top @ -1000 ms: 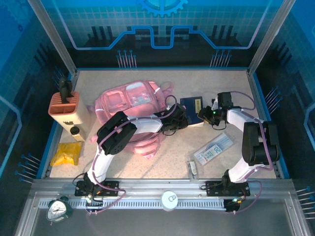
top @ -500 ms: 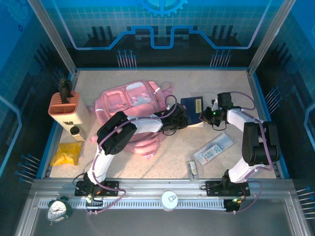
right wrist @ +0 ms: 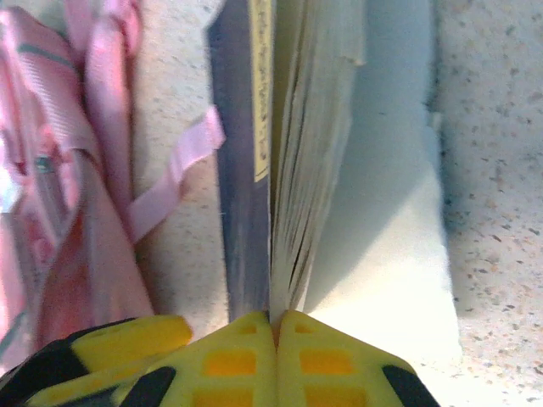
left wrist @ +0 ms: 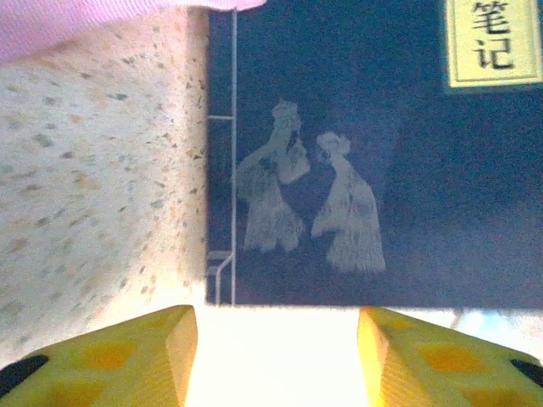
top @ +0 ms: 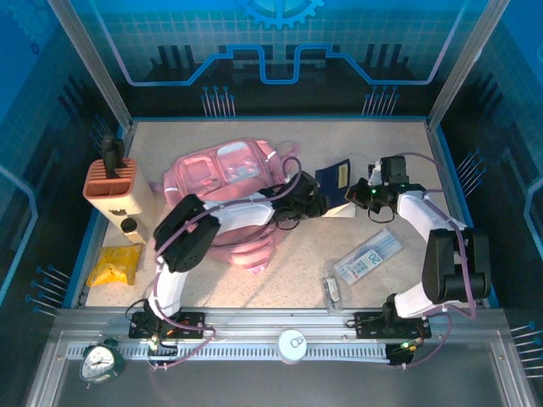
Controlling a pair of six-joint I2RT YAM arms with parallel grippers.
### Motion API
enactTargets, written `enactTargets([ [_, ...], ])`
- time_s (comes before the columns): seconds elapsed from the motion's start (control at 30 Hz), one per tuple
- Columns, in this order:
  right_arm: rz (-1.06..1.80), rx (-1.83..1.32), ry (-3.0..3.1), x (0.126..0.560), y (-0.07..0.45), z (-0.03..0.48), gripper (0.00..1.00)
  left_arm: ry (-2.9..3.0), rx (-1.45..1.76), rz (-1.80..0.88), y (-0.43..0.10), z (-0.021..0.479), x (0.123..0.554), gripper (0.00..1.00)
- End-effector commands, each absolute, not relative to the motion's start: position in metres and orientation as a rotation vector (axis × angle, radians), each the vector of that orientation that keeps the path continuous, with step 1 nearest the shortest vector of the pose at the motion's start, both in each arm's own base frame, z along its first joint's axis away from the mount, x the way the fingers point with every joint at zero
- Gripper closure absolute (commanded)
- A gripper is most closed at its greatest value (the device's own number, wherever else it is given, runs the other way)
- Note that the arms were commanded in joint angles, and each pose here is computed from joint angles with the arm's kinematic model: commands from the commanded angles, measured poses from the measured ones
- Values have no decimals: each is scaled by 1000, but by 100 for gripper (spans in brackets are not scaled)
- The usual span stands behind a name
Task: Pack the student bag
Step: Pick up the book from the center of the table.
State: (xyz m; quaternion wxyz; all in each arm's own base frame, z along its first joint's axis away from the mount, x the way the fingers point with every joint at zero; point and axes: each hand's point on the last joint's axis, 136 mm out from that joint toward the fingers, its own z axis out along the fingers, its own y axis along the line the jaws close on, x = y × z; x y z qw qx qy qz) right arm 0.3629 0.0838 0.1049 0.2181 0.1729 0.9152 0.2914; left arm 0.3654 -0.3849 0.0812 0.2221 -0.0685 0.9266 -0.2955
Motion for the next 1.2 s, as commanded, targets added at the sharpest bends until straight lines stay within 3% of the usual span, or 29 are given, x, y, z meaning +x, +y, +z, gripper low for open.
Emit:
enactTargets([
  [0.0, 900, 442, 2470, 357, 92, 137, 100, 2404, -191, -905, -365, 151, 365, 38],
  [0.2, 983, 328, 2406, 340, 111, 184, 100, 2291, -248, -1007, -324, 195, 340, 25],
  [0.43, 1104, 139, 2316, 311, 147, 245, 100, 2180, -413, -1140, -276, 207, 319, 13],
  [0.7, 1292, -62, 2278, 289, 197, 285, 100, 2049, -588, -1251, -233, 210, 335, 3],
  [1.0, 1499, -219, 2243, 271, 255, 304, 100, 1893, -688, -1431, -240, 222, 361, 1],
  [1.17, 1544, -243, 2241, 266, 267, 297, 100, 1888, -731, -1411, -234, 218, 360, 4],
])
